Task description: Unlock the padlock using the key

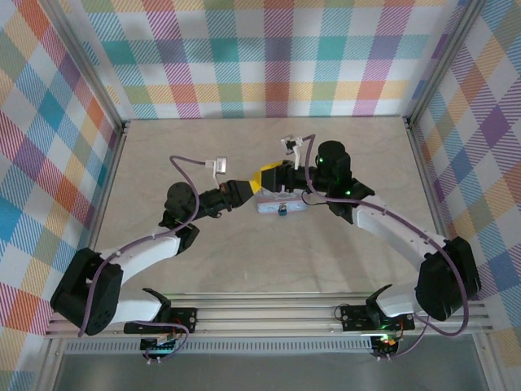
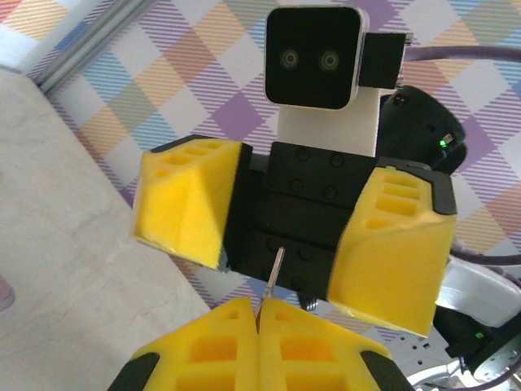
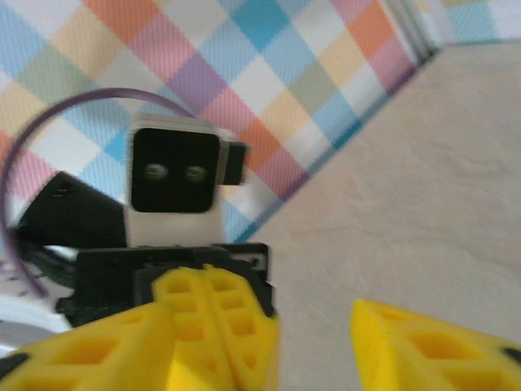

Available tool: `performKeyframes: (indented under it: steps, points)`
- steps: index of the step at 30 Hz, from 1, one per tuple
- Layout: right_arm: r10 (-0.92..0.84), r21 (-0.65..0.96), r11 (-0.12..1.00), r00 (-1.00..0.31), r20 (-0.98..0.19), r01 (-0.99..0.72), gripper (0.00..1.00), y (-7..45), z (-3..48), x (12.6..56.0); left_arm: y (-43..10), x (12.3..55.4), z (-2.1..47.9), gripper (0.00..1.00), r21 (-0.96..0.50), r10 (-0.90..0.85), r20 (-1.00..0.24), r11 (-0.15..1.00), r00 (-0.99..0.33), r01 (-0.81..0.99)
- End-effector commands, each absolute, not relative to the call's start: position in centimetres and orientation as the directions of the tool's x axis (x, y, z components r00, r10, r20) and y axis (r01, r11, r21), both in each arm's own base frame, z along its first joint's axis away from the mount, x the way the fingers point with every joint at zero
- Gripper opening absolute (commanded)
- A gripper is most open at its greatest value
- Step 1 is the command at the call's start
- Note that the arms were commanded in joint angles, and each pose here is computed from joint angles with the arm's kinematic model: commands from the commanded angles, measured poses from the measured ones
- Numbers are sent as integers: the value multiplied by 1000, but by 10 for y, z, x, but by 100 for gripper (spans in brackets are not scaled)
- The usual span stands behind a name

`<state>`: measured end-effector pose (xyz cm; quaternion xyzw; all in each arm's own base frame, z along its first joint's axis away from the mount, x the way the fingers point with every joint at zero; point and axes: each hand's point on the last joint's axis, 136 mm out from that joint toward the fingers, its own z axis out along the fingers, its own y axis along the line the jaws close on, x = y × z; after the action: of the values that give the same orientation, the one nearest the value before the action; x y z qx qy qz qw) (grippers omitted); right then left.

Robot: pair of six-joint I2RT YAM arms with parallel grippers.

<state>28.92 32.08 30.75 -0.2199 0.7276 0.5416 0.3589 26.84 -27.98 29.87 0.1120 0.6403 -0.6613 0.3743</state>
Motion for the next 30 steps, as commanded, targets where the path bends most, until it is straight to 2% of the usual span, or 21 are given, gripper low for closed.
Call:
performKeyframes:
  steps: [1,6,10,13,16,21,30]
  points:
    - [98,607,513,-661,-744,-607,65,290,308,298,-268,267,284,0,-731,-342,-676,208,-652,649]
    - [33,530,732,-755,-655,-428,61,253,231,291,-252,272,242,0,-700,-256,-705,400,-661,592]
    - [18,455,835,-811,-584,-309,57,246,160,276,-240,270,206,0,-648,-171,-714,530,-679,547]
    - [35,412,884,-848,-528,-220,60,245,116,269,-227,273,173,0,-610,-136,-699,626,-702,485]
    - [30,347,922,-864,-502,-170,62,241,90,274,-225,283,169,0,-629,-140,-669,629,-730,456]
    - [-19,281,941,-859,-511,-187,61,250,83,283,-227,297,160,0,-646,-183,-661,632,-727,428]
    - [-80,206,953,-844,-530,-220,58,276,68,319,-213,288,125,0,-644,-212,-643,670,-736,369]
